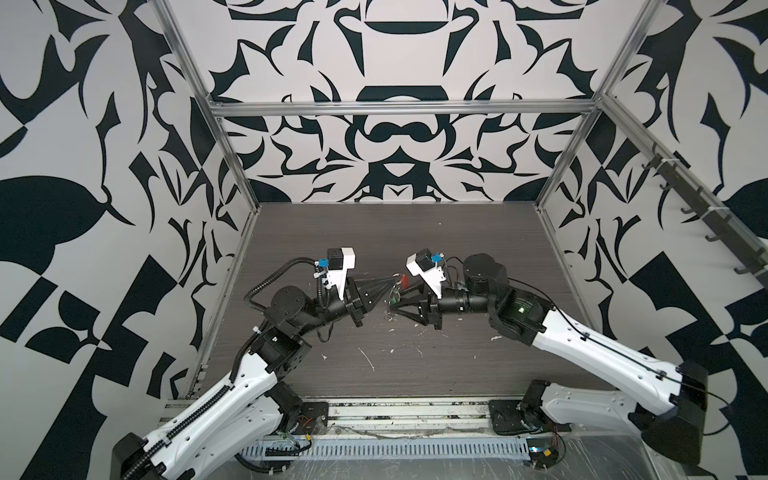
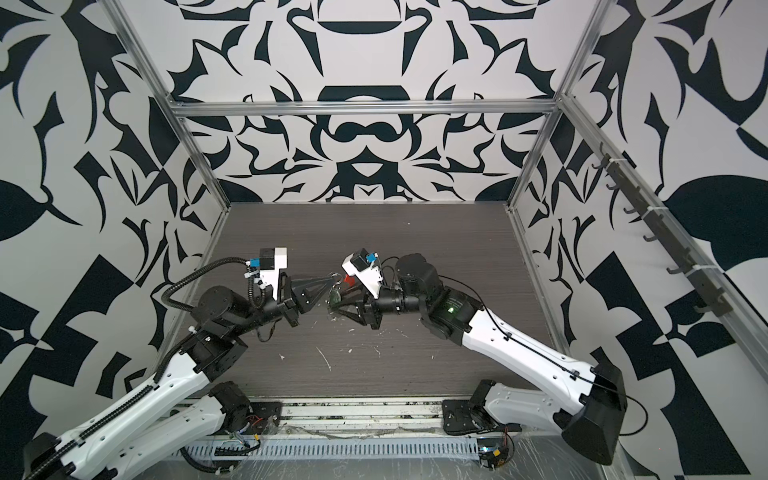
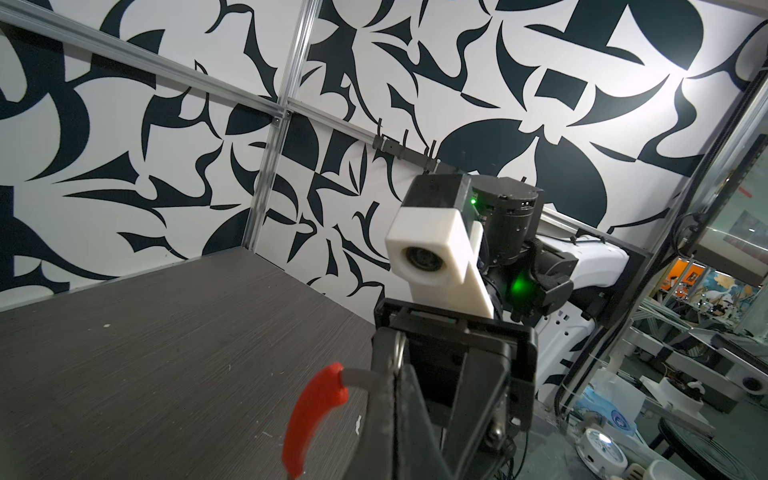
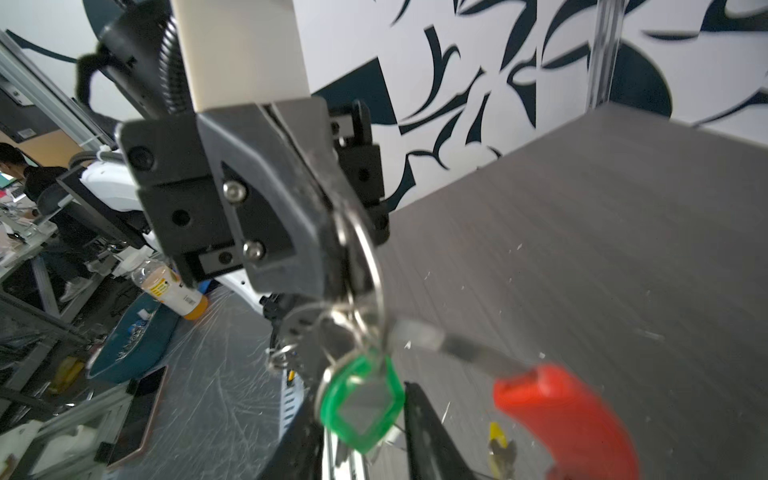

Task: Remove the keys from the keyring

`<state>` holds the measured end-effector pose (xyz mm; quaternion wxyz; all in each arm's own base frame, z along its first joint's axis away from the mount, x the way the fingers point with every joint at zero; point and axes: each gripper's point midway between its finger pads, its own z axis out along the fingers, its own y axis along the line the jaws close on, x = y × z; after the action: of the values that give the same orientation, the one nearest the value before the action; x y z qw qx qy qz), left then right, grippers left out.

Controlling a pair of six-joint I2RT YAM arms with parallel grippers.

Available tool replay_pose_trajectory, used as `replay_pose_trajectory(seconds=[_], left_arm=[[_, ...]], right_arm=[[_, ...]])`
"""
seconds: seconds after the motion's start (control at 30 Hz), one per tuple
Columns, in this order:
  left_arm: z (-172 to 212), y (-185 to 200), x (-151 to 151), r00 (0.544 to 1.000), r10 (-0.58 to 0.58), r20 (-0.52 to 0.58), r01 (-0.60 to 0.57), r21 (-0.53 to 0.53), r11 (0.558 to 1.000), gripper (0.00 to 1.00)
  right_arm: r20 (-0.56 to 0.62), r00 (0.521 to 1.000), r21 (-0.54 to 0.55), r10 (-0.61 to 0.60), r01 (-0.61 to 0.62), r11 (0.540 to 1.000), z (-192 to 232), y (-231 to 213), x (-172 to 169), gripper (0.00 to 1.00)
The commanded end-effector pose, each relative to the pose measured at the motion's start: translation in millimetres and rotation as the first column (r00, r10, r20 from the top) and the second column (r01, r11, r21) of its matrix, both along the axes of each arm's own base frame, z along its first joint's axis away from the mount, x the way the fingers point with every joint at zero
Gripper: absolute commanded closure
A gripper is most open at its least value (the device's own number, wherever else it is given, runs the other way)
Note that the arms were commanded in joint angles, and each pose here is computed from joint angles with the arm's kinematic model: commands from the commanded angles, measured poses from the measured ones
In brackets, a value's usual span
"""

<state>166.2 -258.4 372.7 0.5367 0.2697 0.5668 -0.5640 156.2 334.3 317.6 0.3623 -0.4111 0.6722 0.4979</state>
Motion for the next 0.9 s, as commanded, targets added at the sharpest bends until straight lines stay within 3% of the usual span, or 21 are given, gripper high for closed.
replay_pose_trajectory(seconds=[0.0,0.17,0.3,0.53,0.87], left_arm=[[9.8,4.8,-4.7,0.999,0.011,0.036,-0.011,-0.007,1.000,1.00],[8.3,7.0,-6.2,0.999,0.011,0.033,-0.010,-0.031,0.999,1.00],[12.1,12.2,-8.2,0.998,0.027,0.057,-0.023,-0.070,0.997,1.00],[14.9,12.3,-10.1,0.998,0.015,0.055,-0.010,-0.086,0.996,1.00],[13.8,13.4,-8.8,0.999,0.024,0.047,-0.020,-0.085,0.996,1.00]], right_arm=[[0.084,0.996,0.049,-0.029,0.025,0.998,31.9,-17.5,-8.9,0.58],[0.144,0.982,0.157,-0.123,0.100,0.983,67.0,-36.6,-9.9,0.55],[0.108,0.965,0.234,-0.241,0.211,0.949,89.4,-41.7,8.1,0.52],[0.032,0.991,0.231,-0.130,0.119,0.966,84.3,-12.3,14.8,0.53],[0.035,0.998,0.281,-0.048,0.037,0.959,91.2,-4.8,5.4,0.61]])
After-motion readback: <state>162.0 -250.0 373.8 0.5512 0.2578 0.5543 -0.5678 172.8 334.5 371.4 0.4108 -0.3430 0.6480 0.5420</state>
